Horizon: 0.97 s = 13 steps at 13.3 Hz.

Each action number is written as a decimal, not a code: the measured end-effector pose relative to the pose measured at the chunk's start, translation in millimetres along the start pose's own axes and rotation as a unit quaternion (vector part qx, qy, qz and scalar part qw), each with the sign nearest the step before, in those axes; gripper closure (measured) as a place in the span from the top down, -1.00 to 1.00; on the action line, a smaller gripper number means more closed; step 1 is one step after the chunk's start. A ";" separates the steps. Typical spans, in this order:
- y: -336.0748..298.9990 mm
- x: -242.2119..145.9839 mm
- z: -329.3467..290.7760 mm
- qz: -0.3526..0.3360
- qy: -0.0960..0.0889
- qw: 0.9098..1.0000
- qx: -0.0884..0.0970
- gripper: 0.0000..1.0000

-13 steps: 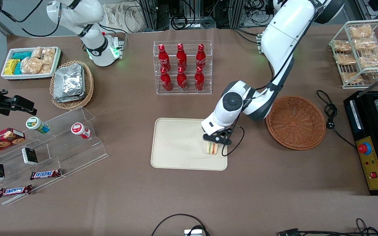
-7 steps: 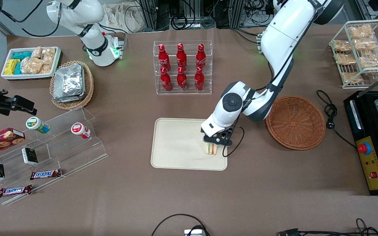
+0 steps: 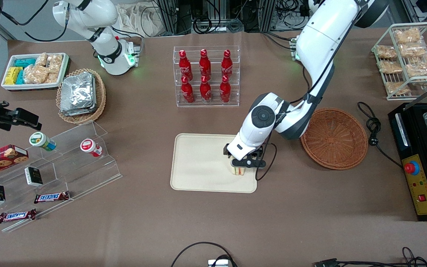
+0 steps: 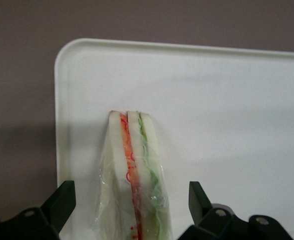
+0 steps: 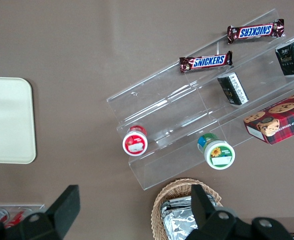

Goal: Place sandwich from basket to tray

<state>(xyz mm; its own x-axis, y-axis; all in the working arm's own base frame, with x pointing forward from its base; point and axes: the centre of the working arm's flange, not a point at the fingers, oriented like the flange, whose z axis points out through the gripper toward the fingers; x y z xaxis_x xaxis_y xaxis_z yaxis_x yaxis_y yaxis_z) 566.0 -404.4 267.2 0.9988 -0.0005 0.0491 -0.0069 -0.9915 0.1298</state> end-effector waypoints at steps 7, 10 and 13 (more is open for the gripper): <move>-33.9 50.3 -161.1 -0.056 0.004 0.997 0.053 1.00; -82.3 52.2 -227.7 -0.075 0.015 0.992 0.102 1.00; -133.0 58.2 -269.4 -0.068 0.016 0.990 0.124 1.00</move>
<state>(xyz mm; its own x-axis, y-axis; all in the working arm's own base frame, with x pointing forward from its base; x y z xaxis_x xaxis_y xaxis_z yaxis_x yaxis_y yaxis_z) 611.9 -237.6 519.6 0.9877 0.1346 0.0798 0.1429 -0.9835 -0.1106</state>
